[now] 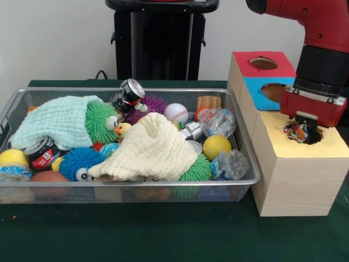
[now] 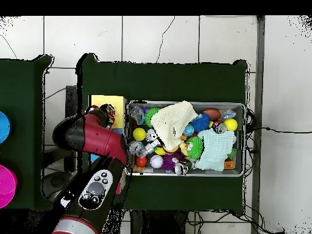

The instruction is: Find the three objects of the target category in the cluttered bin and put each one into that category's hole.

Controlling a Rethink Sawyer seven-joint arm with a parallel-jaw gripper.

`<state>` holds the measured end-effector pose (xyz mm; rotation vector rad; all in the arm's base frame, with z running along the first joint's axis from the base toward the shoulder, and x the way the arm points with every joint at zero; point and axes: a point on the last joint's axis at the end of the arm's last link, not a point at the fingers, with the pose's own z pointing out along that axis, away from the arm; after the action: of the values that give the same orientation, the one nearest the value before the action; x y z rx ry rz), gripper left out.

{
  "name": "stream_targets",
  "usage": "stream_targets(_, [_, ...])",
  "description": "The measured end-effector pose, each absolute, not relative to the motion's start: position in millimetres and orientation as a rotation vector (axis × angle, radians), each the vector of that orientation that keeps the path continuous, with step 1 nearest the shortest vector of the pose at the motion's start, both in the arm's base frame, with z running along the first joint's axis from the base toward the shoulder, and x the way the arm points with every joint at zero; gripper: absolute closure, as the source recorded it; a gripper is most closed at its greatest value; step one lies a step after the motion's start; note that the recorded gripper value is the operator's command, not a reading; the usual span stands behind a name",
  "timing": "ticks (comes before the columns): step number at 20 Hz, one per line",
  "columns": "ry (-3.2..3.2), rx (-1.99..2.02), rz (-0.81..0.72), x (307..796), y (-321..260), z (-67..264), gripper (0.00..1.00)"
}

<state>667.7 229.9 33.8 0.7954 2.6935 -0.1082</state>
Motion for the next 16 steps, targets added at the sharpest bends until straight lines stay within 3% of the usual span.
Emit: stream_targets(16, [2.767,0.752,-0.007,661.8,239.4,155.1,1.00])
